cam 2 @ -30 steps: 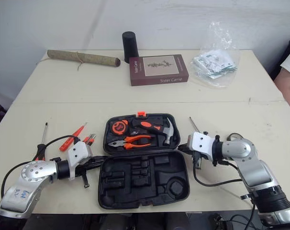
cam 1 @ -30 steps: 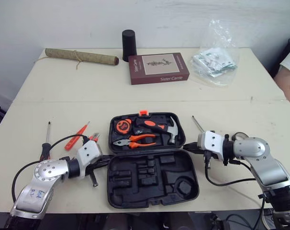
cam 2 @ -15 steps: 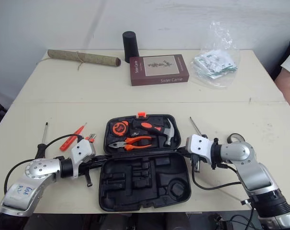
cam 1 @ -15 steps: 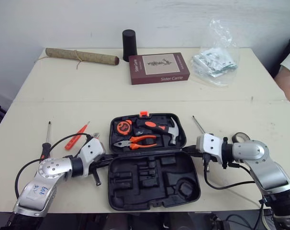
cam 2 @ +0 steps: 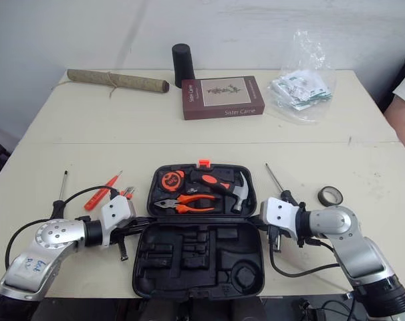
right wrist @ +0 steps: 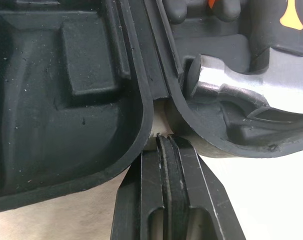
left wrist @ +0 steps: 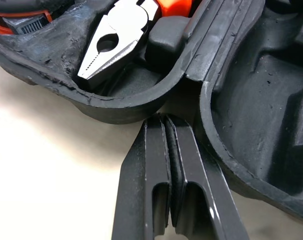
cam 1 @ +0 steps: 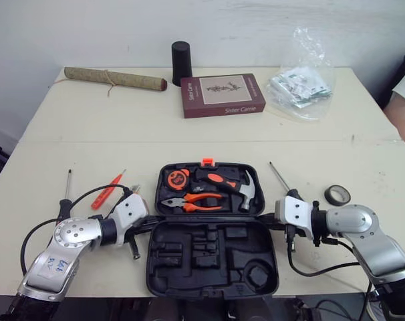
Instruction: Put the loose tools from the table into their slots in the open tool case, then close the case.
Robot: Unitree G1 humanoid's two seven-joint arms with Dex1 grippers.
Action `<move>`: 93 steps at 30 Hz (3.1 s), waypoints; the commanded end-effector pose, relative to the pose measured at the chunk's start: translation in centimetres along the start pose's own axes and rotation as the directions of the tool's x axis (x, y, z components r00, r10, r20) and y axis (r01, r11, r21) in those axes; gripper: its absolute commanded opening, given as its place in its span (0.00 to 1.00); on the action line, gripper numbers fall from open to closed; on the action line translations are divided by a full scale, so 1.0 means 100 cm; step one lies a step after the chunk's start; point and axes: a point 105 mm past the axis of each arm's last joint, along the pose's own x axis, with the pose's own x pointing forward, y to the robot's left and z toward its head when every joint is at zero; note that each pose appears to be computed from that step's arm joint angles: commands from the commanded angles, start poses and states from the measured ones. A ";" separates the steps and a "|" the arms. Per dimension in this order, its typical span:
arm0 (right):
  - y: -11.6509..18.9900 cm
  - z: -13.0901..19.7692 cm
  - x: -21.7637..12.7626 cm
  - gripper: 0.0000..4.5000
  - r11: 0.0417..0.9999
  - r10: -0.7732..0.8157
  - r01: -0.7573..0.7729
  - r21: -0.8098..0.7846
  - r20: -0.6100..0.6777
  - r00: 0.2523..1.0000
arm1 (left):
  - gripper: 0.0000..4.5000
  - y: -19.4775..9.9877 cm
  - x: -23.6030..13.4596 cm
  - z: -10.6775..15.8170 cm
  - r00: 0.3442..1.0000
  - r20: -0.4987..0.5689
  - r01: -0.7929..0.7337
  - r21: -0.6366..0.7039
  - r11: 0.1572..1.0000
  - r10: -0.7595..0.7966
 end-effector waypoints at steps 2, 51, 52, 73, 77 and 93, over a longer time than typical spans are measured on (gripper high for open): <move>-0.003 0.011 -0.026 0.02 0.999 -0.031 0.033 -0.028 0.057 0.998 | 0.01 -0.004 -0.029 0.024 0.995 0.096 -0.012 0.018 1.000 0.010; 0.023 0.054 -0.109 1.00 0.996 -0.087 0.057 0.066 0.693 0.716 | 0.99 0.040 -0.200 -0.047 0.662 -0.389 -0.727 -0.540 0.423 0.641; 0.027 0.062 -0.103 1.00 0.999 -0.044 0.034 0.028 0.716 0.697 | 0.99 0.040 -0.192 -0.047 0.658 -0.412 -0.736 -0.528 0.424 0.630; 0.025 0.101 -0.059 1.00 0.989 0.111 -0.002 -0.149 0.726 0.678 | 0.46 0.067 -0.146 -0.089 0.583 -0.556 -0.794 -0.546 0.268 0.593; 0.023 0.100 -0.061 1.00 0.989 0.096 0.017 -0.147 0.721 0.687 | 0.18 0.064 -0.152 -0.092 0.581 -0.573 -0.798 -0.540 0.266 0.578; 0.009 0.067 -0.088 1.00 0.983 -0.020 0.124 -0.132 0.602 0.798 | 0.18 0.035 -0.118 0.063 0.987 0.098 -0.136 0.127 0.983 0.124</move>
